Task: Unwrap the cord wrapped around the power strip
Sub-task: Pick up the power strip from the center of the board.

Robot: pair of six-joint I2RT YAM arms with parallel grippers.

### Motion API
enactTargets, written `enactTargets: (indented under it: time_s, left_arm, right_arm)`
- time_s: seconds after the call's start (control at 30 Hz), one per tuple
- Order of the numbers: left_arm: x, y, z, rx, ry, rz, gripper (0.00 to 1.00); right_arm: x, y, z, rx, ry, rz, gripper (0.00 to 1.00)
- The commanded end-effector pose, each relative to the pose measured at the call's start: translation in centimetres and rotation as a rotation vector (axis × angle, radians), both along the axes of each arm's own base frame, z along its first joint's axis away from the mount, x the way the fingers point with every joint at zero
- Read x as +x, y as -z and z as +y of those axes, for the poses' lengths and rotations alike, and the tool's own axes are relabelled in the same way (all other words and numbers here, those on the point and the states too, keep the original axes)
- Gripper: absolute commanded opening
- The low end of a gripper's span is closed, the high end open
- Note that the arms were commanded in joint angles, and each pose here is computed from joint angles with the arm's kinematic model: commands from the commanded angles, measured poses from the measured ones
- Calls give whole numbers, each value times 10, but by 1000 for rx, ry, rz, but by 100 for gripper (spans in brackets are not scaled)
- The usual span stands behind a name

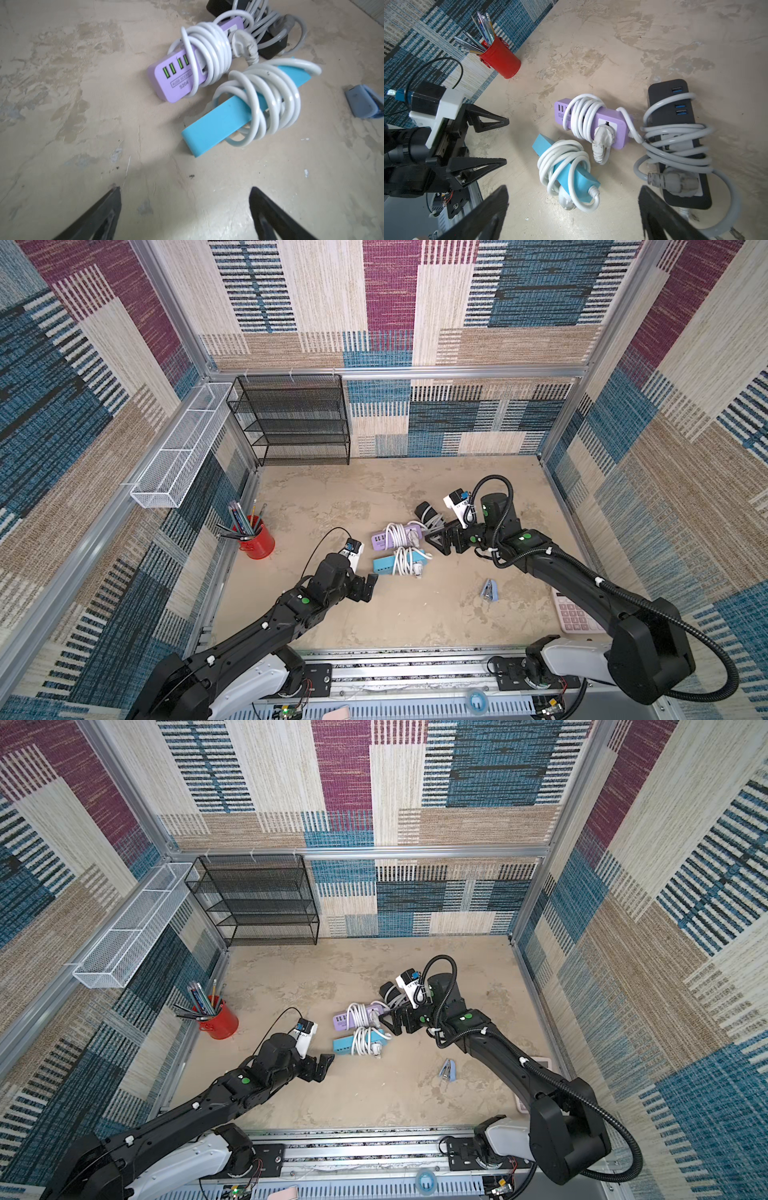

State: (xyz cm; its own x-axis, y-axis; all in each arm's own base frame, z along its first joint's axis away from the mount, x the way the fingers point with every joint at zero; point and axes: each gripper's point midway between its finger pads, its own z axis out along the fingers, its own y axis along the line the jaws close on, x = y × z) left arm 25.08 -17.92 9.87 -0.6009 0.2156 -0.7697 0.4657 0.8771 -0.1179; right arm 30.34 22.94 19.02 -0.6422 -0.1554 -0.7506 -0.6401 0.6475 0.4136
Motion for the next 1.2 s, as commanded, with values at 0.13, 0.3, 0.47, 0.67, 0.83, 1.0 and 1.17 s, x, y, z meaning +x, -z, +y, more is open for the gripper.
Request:
enactTargets:
  time_s: [0.13, 0.3, 0.47, 0.67, 0.83, 1.0, 1.17]
  left_arm:
    - [8, 8, -38, -6, 191, -3, 95]
    - [5, 7, -48, -40, 265, -67, 95]
    - [8, 8, -52, -31, 299, -112, 93]
    - [25, 12, -54, 30, 302, -147, 90]
    - [33, 12, -53, 37, 312, -148, 83]
    - [31, 4, -49, 57, 333, -163, 76]
    - [29, -7, -51, 53, 355, -169, 78]
  right_arm:
    - [-5, -19, 8, 60, -42, -11, 98]
    - [-8, -25, 10, 77, -64, -15, 98]
    - [-11, -28, 12, 94, -84, -12, 98]
    - [-12, -33, 13, 116, -97, -15, 98]
    - [-14, -37, 12, 126, -100, -18, 99]
    - [-15, -42, 9, 141, -105, -20, 98]
    - [-14, -43, 9, 153, -112, -17, 98]
